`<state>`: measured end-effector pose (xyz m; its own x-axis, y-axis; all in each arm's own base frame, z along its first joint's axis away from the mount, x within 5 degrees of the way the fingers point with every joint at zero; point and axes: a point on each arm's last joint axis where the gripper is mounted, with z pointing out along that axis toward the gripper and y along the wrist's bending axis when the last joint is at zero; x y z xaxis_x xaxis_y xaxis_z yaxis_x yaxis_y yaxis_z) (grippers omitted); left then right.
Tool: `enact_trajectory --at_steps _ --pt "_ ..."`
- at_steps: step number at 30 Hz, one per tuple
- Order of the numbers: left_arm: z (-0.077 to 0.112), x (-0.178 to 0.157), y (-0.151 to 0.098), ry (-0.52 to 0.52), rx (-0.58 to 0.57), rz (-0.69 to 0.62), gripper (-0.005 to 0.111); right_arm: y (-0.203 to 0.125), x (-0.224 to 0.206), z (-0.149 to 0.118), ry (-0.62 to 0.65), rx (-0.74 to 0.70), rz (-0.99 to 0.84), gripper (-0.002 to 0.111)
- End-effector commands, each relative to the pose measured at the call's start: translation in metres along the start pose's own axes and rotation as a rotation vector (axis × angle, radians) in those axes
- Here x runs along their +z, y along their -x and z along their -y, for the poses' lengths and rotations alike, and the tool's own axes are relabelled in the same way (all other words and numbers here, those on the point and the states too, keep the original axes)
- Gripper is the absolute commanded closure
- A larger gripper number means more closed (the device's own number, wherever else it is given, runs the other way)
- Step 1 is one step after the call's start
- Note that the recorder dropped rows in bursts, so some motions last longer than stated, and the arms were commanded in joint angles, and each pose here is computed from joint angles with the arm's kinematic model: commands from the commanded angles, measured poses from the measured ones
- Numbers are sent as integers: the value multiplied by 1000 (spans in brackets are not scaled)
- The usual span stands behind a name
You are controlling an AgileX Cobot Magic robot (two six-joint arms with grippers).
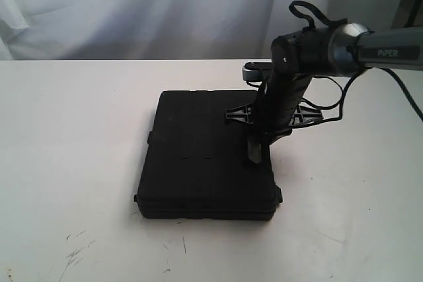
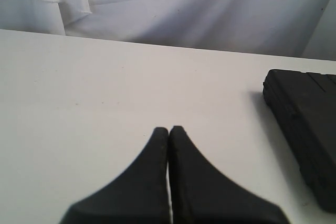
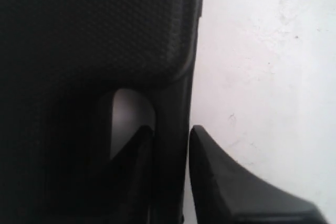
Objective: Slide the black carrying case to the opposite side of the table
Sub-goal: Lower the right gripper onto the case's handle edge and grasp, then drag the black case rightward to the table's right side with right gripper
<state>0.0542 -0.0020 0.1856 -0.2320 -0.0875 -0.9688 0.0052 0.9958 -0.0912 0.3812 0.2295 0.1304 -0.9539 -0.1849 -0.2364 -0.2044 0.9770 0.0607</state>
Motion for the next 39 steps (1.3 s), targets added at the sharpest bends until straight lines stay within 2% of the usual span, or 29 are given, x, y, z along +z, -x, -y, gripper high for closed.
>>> enact_trajectory --at_steps 1,14,23,39 --pt "0 0 0 -1 -4 11 107 1 -4 3 -29 -18 -12 106" --pt "0 0 0 -1 -4 11 107 0 -9 59 -150 -11 -167 108" --pt "0 0 0 -1 -4 11 107 4 -20 93 -246 -5 -179 108" --pt "0 0 0 -1 -4 11 107 -8 -13 152 -298 76 -228 108"
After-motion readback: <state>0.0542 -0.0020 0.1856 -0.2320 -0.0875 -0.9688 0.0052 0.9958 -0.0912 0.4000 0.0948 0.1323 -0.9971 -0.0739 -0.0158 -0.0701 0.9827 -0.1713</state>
